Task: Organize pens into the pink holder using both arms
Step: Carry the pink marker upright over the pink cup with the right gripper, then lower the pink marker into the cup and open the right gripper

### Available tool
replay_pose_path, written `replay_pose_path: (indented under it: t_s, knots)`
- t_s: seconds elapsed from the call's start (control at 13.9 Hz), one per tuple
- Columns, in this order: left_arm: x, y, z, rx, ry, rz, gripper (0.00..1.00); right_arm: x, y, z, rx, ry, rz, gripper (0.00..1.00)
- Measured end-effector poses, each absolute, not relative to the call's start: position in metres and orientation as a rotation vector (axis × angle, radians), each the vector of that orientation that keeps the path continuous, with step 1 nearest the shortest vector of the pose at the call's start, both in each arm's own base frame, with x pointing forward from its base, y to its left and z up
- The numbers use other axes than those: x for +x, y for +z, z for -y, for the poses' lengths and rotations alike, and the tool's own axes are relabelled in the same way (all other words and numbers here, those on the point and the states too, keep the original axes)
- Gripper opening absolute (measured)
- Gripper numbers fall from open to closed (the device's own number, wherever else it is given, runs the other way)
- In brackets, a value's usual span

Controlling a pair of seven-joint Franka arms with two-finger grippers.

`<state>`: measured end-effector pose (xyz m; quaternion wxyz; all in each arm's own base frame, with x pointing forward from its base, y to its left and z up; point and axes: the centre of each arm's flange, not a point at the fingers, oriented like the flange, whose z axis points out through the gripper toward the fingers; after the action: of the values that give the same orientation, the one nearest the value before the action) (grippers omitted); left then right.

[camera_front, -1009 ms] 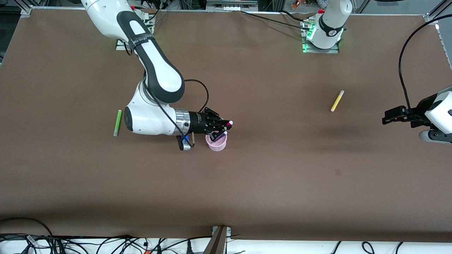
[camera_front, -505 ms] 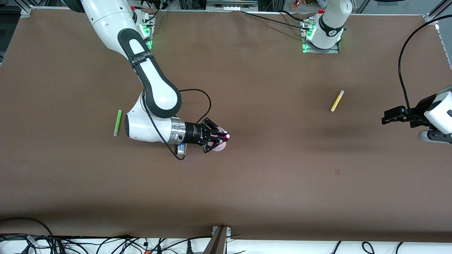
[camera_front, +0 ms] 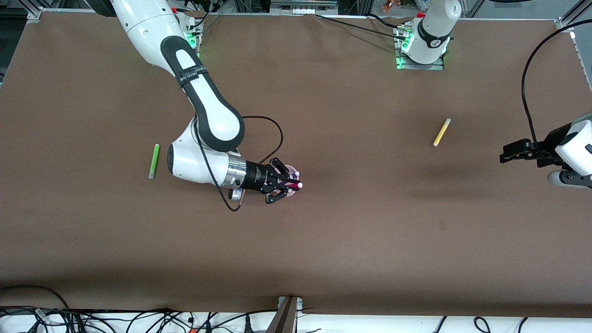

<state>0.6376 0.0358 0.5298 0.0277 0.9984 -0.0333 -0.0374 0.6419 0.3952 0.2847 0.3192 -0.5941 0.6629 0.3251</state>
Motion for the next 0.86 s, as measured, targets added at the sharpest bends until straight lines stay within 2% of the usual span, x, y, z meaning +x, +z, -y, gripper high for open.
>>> replay_pose_path:
  t_s: [0.5, 0.86]
  knots:
    - [0.637, 0.529, -0.036, 3.082, -0.119, 0.103, 1.0, 0.638, 0.293, -0.404, -1.493, 0.901, -1.823, 0.18]
    - [0.637, 0.529, -0.035, 3.082, -0.119, 0.104, 1.0, 0.626, 0.273, -0.41, -1.46, 0.955, -1.909, 0.22]
